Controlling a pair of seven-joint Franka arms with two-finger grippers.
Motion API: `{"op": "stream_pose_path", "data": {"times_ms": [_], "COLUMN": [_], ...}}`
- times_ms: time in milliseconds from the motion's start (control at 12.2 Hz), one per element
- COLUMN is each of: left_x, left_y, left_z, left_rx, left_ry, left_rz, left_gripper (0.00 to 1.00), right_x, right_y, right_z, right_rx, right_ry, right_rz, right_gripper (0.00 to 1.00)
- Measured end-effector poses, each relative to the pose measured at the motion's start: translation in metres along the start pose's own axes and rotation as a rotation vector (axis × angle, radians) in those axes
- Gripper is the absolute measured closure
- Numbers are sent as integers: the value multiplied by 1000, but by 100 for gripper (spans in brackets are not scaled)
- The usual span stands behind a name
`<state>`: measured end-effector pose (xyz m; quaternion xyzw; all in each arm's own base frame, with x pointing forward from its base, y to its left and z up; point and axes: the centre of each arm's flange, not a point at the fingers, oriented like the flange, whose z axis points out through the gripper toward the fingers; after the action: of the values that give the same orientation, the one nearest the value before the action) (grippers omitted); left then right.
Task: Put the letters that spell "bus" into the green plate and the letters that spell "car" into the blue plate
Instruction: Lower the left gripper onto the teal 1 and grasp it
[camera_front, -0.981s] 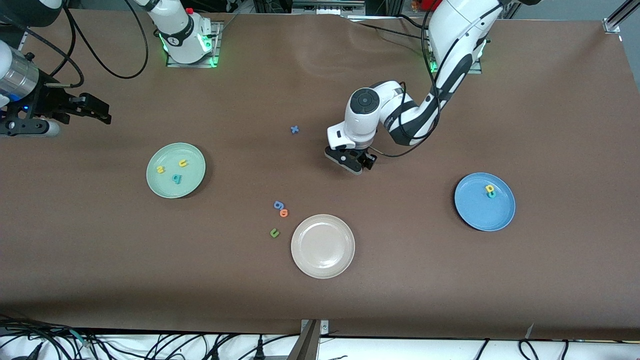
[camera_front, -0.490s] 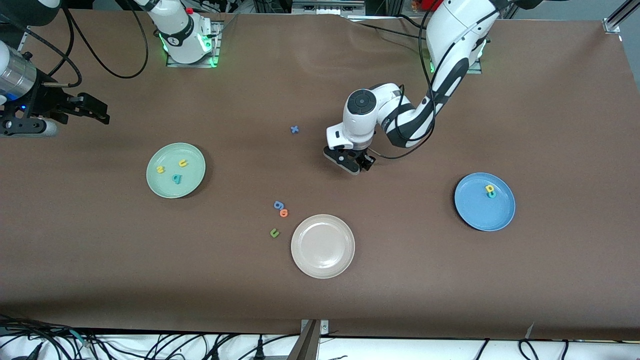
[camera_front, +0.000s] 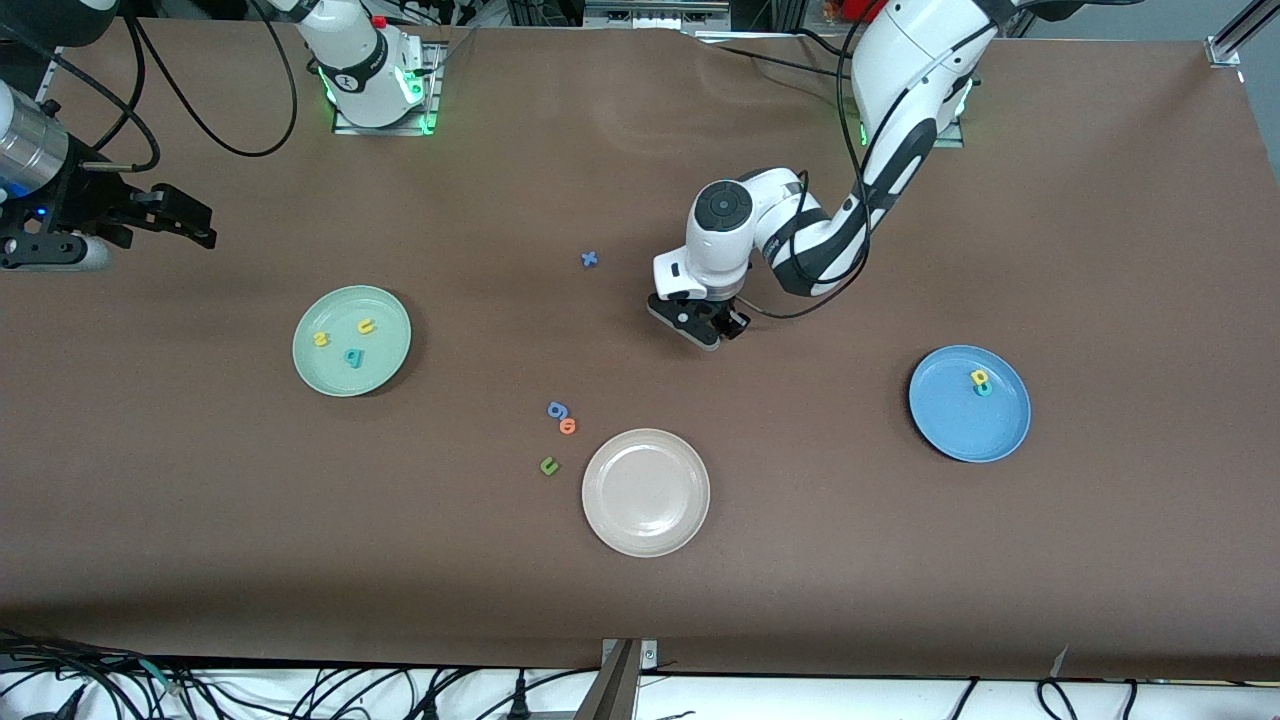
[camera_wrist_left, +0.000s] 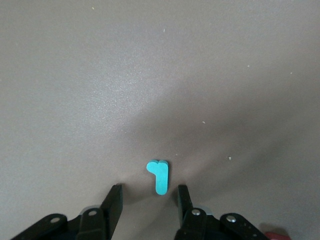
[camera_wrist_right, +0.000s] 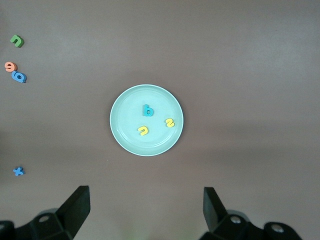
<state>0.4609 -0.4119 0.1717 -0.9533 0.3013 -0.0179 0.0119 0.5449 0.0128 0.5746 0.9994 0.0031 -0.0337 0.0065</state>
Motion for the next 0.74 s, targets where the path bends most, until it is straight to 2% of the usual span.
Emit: {"op": "stream_pose_path", "data": {"times_ms": [735], "left_x": [10], "left_y": [0], "left_z": [0], "left_rx": [-8], "left_ry": [21], "left_rz": [-6], "left_gripper": [49], "right_x": [3], "right_y": [-2], "right_z": [-2], "right_rx": [0], "right_ry": [27], "right_rz": [-3], "right_gripper": [0]}}
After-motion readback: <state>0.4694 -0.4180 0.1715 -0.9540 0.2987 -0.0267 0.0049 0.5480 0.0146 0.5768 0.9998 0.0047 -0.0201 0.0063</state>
